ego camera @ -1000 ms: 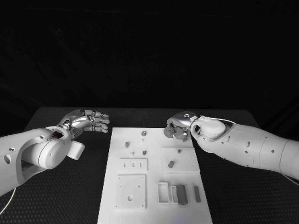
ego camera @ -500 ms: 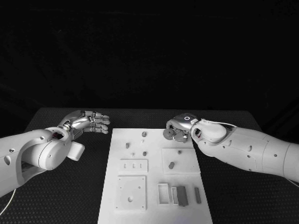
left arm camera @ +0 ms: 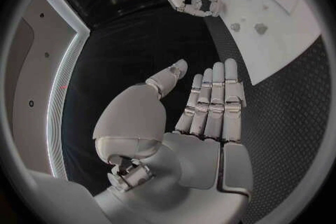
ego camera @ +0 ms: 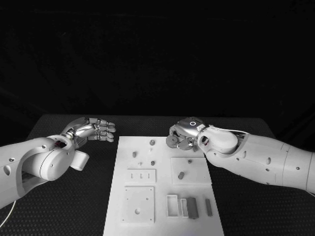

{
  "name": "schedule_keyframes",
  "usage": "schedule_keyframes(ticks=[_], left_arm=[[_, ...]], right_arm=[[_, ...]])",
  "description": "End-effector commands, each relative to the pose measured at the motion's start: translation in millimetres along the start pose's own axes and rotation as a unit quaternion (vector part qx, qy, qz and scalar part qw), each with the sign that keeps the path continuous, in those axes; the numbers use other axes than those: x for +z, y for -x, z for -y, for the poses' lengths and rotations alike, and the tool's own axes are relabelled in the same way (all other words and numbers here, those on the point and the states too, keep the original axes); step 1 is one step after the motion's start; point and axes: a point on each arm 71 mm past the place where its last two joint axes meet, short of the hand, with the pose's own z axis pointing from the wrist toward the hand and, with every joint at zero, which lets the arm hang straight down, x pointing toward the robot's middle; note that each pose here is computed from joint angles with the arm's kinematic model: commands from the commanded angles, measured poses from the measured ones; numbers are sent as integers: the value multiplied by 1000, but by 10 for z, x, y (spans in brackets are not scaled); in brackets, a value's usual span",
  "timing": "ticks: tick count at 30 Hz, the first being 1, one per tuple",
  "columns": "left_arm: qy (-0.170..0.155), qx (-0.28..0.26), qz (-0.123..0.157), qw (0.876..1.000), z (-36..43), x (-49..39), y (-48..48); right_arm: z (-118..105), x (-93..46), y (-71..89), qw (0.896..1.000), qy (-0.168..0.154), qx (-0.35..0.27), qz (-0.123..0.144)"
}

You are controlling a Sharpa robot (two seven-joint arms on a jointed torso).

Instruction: Assemble the parts on the task board

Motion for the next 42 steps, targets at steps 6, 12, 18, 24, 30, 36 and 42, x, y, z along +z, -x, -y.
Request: schedule_keyframes(ticks=[6, 12, 18, 24, 30, 36, 42], left_arm=[[-6, 0, -3, 1000, 24, -3, -18], [-6, 0, -2, 1000, 23, -9, -9], [-6, -1, -4, 1000, 28, -7, -25], [-7, -1, -6, 1000, 32, 1, -43], [-6, -1, -5, 1000, 30, 0, -34], [-7, -1, -8, 1000, 34, 4, -51], [-7, -1, -8, 1000, 36, 11, -57]], right_arm=[[-341, 12, 204, 998, 26, -36, 40], [-561, 76, 248, 998, 41, -33, 46], [-753, 164, 218, 997, 54, -35, 41], [-840, 221, 135, 997, 58, -39, 30], [-873, 258, 95, 997, 60, -43, 21], [-859, 295, 45, 997, 53, -48, 17], [-884, 330, 4, 997, 56, -53, 9]])
